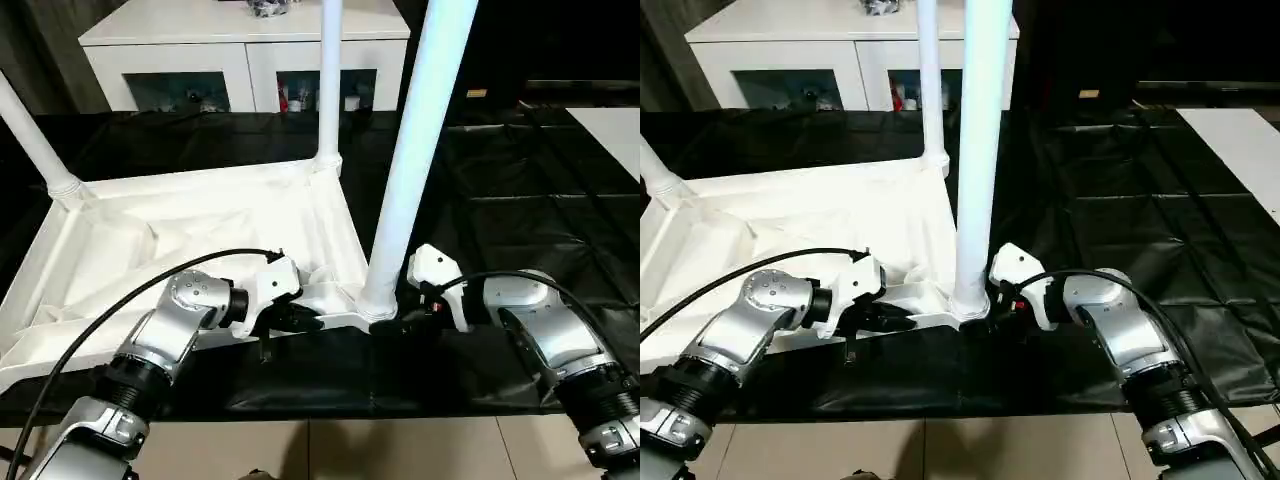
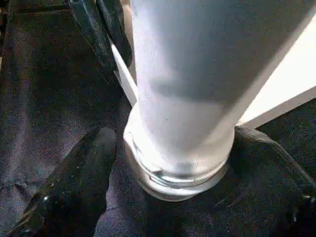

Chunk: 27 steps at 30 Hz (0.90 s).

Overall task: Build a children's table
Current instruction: Rotate leg to tighten

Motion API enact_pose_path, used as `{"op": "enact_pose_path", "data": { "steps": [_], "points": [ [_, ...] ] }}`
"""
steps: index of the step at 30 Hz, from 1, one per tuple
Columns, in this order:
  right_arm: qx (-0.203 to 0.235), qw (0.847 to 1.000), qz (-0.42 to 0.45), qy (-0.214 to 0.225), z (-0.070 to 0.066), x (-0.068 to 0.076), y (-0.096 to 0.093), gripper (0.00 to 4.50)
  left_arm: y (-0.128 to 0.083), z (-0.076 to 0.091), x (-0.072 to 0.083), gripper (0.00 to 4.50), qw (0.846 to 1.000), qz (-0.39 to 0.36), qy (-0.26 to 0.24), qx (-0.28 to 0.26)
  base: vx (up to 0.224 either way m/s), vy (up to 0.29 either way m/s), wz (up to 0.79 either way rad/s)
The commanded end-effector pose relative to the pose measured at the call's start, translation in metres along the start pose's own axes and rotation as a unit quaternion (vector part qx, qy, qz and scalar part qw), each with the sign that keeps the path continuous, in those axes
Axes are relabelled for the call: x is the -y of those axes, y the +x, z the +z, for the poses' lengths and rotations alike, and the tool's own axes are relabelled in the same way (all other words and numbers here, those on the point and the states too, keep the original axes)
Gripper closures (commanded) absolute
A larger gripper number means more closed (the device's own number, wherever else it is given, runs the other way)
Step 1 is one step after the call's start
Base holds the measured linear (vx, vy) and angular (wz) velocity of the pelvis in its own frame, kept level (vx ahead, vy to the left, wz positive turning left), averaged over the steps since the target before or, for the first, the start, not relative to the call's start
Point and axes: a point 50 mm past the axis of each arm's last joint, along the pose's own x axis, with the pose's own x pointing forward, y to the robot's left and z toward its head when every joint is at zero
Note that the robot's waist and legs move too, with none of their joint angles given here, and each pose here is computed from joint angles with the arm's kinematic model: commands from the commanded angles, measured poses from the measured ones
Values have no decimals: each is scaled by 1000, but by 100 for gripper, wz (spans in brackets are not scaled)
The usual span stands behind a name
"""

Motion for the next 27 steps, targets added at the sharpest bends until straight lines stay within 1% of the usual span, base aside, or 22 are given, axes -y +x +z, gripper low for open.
{"op": "enact_pose_path", "data": {
  "steps": [1, 4, 5, 6, 9, 11, 16, 20, 22, 25, 27],
  "points": [
    [17, 1000, 0, -7, 6, 1, -2, 104, 3, 2, 5, 450, 1000, -19, 2, 12, 0, 0, 0],
    [25, 1000, 3, -5, 8, 0, -2, 125, 2, 2, 5, 450, 1000, -19, 0, 12, 0, 0, 0],
    [26, 1000, 3, -5, 8, 0, -2, 125, 2, 2, 5, 450, 1000, -19, 0, 12, 0, 0, 0],
    [27, 1000, 4, -5, 8, 0, -3, 151, 2, 1, 5, 450, 1000, -18, 0, 11, 0, 0, 0],
    [29, 1000, 7, -5, 9, 0, -3, 160, 2, 1, 5, 450, 1000, -19, 0, 11, 0, 0, 0],
    [30, 999, 9, -5, 9, -1, -4, 176, 2, 1, 5, 450, 1000, -18, -1, 11, 0, 0, 0],
    [31, 999, 9, -4, 8, 0, -4, 182, 2, 1, 5, 450, 1000, -17, -2, 11, 0, 0, 0],
    [33, 999, -22, 11, 7, 3, 2, 183, 6, 1, 5, 450, 1000, -12, -7, 12, 0, 0, 0],
    [42, 993, -96, 47, 5, 13, 11, 183, 14, 1, 3, 450, 1000, 10, -12, 7, 0, 0, 0],
    [49, 981, -169, 86, 3, 18, 23, 183, 26, 5, -5, 450, 998, 64, -22, 5, 0, 0, 0],
    [65, 968, -206, 125, 5, 19, 32, 183, 35, 10, -12, 450, 994, 104, -33, 12, 0, 0, 0]
  ]
}}
